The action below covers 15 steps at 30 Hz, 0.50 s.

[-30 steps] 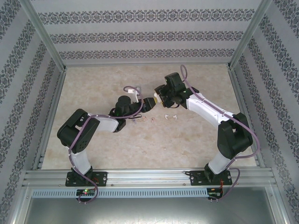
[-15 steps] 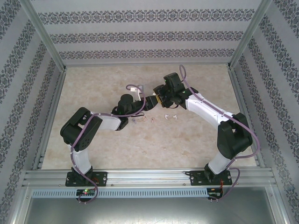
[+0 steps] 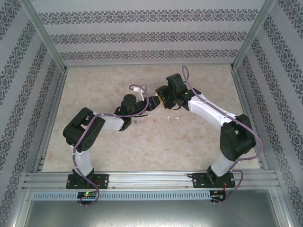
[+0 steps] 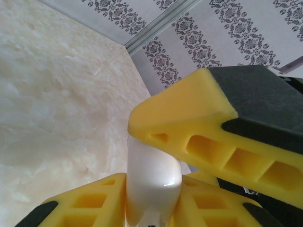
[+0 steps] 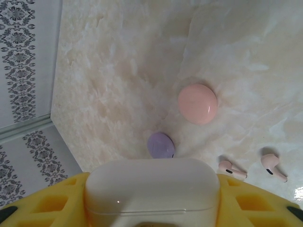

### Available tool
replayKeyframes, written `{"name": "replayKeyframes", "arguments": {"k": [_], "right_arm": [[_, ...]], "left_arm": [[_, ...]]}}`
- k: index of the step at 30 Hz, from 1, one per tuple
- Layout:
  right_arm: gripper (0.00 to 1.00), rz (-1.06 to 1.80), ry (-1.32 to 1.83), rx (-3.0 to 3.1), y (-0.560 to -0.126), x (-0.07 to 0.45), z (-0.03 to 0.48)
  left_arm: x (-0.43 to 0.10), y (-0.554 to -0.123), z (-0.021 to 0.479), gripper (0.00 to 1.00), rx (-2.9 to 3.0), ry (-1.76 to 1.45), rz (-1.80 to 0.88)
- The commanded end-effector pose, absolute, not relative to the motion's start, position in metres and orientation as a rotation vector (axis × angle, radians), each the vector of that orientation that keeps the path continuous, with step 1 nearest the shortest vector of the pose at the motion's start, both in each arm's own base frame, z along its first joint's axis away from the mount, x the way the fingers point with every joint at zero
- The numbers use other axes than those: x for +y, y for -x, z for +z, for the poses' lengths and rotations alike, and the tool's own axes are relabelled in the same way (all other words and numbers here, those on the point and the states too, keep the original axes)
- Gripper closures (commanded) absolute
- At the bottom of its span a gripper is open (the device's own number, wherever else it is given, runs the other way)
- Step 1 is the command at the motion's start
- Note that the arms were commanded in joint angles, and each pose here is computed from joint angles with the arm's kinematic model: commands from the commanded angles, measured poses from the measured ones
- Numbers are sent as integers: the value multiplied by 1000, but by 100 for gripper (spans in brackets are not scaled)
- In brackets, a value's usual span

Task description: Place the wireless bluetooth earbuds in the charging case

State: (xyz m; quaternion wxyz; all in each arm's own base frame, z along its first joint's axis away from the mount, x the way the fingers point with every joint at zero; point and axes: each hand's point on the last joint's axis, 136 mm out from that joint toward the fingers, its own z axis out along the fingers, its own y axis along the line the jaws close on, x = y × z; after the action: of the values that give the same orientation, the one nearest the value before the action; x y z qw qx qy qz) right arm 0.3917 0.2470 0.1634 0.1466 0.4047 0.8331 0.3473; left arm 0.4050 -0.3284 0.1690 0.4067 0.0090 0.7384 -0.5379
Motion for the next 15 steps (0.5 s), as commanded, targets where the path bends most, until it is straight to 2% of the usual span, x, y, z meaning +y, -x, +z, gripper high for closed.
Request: {"name": "replayKeyframes", "arguments": {"k": [1,7,10,15], "right_arm": [[56,1066,-1149,2384,-395,259,173],[56,1083,-1147,2381,-395,261,174],[54,1106,-1144,2371,-396,263,177],[26,1150,-1137,2291,-402,254,194]], "left_arm": [[-335,-407,175,74,1824,-39,-1372],[-337,-409,174,86,1822,-38,-1378],[-338,-410,175,99,1821,-37,-1384],[-338,-408,175,100,1826,-26,-1397]]}}
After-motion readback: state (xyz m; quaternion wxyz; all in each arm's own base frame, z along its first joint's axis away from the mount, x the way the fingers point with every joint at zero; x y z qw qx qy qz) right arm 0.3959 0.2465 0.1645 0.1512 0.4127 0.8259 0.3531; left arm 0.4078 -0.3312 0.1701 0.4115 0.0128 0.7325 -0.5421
